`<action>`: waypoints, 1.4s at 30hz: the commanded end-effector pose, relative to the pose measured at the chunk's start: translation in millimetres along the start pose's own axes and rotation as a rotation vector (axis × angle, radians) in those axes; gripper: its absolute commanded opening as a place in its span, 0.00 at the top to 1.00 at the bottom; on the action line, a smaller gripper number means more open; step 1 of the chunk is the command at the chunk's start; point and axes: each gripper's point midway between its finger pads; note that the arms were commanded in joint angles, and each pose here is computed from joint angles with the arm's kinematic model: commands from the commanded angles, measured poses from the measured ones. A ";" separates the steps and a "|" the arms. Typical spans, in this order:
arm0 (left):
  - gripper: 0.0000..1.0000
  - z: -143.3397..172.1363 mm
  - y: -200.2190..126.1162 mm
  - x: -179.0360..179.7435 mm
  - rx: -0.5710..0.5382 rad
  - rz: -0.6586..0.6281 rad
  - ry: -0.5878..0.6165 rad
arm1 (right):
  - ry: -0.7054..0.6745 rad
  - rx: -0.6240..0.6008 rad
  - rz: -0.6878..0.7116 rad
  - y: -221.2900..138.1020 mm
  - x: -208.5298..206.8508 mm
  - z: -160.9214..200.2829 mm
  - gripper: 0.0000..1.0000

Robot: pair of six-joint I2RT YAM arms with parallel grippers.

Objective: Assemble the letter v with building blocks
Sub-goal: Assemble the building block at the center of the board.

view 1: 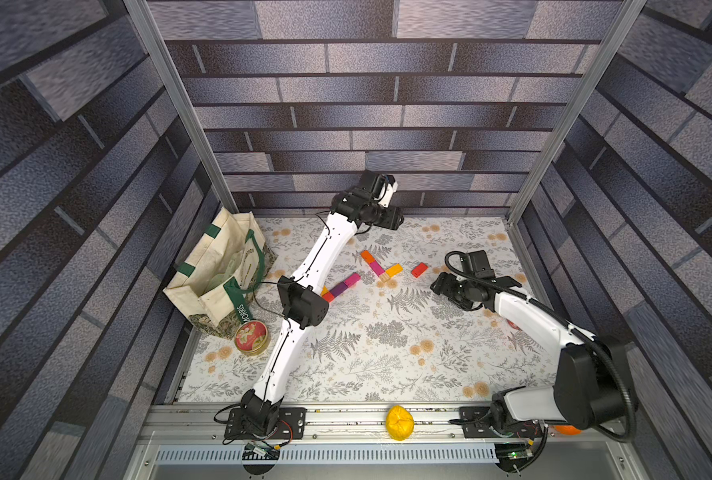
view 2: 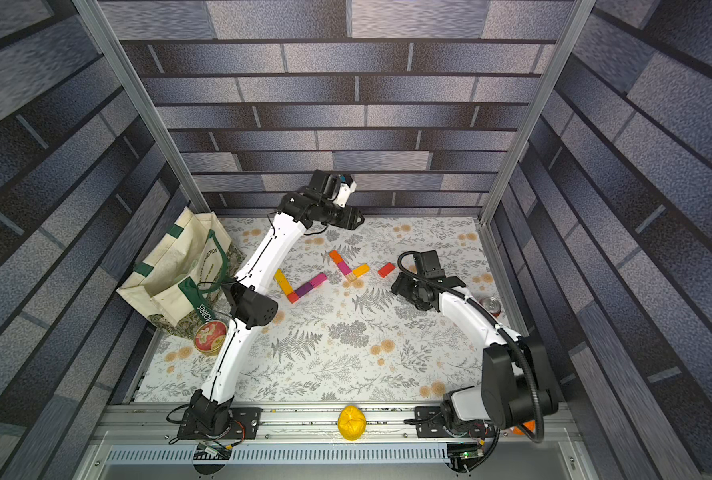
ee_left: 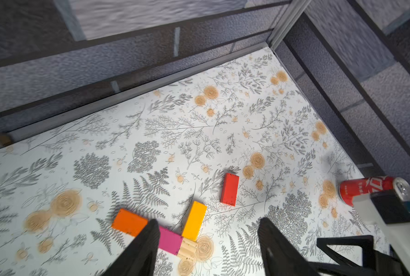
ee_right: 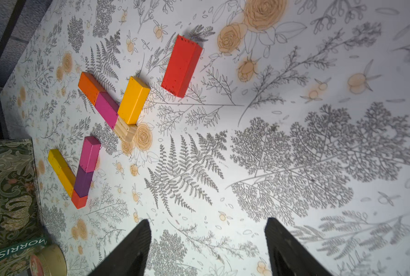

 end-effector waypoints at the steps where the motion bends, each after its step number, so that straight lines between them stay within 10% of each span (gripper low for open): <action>1: 0.32 26.9 -19.6 1.1 0.118 -0.017 -0.090 | -0.028 -0.012 -0.057 13.8 19.0 -23.3 0.24; 21: 0.33 33.5 -49.5 12.1 0.027 0.017 -0.171 | 0.016 0.140 0.056 113.7 20.6 -64.1 0.29; 42: 0.31 91.8 -80.7 82.7 -0.013 -0.031 -0.423 | 0.082 0.251 0.277 120.1 -2.5 -68.4 0.37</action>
Point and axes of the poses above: each gripper's point midway between its finger pads, its own y axis out along the fingers, its own x axis along the line the jaws close on, z = x × y, and after that the axes turned 5 degrees about -y, right-handed
